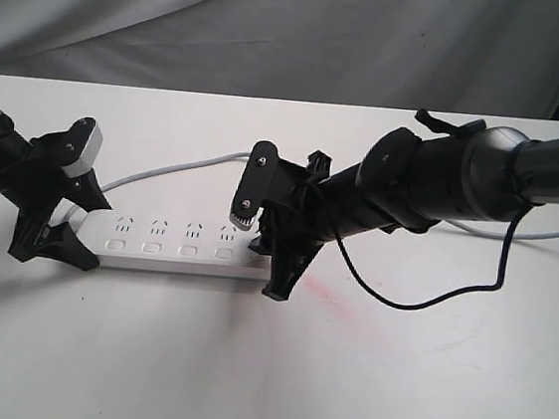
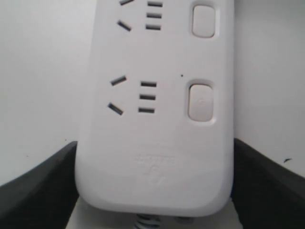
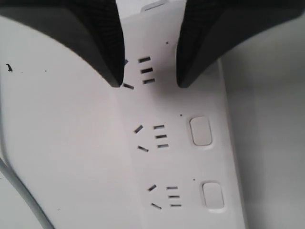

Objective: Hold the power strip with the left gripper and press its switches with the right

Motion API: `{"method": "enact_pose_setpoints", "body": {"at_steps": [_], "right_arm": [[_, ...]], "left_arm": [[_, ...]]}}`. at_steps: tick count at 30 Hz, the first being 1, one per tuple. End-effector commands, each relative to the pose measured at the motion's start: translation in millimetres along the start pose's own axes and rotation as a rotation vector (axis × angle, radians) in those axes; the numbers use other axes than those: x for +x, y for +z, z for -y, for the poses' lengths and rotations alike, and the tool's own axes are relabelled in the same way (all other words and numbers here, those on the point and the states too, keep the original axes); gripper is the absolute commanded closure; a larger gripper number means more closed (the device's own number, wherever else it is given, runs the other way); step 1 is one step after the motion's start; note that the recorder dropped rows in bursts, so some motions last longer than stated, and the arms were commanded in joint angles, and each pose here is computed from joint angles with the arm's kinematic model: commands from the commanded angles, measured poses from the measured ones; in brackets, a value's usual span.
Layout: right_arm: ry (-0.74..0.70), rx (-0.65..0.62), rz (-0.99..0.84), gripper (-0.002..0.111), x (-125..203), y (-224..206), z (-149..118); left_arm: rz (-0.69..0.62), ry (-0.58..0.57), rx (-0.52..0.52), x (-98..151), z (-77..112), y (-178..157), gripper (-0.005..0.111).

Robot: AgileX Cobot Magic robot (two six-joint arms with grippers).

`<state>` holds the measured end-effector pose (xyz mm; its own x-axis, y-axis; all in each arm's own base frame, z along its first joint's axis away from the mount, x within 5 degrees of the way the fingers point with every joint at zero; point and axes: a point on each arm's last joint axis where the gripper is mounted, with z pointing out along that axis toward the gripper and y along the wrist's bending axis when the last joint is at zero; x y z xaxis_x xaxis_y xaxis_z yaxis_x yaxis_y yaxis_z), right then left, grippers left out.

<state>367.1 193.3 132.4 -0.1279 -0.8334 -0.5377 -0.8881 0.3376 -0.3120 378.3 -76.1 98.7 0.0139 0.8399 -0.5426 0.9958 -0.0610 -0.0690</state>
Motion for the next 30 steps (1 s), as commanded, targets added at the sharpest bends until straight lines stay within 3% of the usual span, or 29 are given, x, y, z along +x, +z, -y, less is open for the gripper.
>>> {"method": "enact_pose_setpoints", "body": {"at_steps": [1, 30], "right_arm": [[-0.003, 0.010, 0.013, 0.074, -4, -3, 2], [-0.003, -0.063, -0.034, 0.074, 12, 19, -9]], "left_arm": [[-0.006, 0.003, 0.000, 0, -0.2, 0, 0.041], [-0.006, 0.003, 0.000, 0, -0.2, 0, 0.041]]}}
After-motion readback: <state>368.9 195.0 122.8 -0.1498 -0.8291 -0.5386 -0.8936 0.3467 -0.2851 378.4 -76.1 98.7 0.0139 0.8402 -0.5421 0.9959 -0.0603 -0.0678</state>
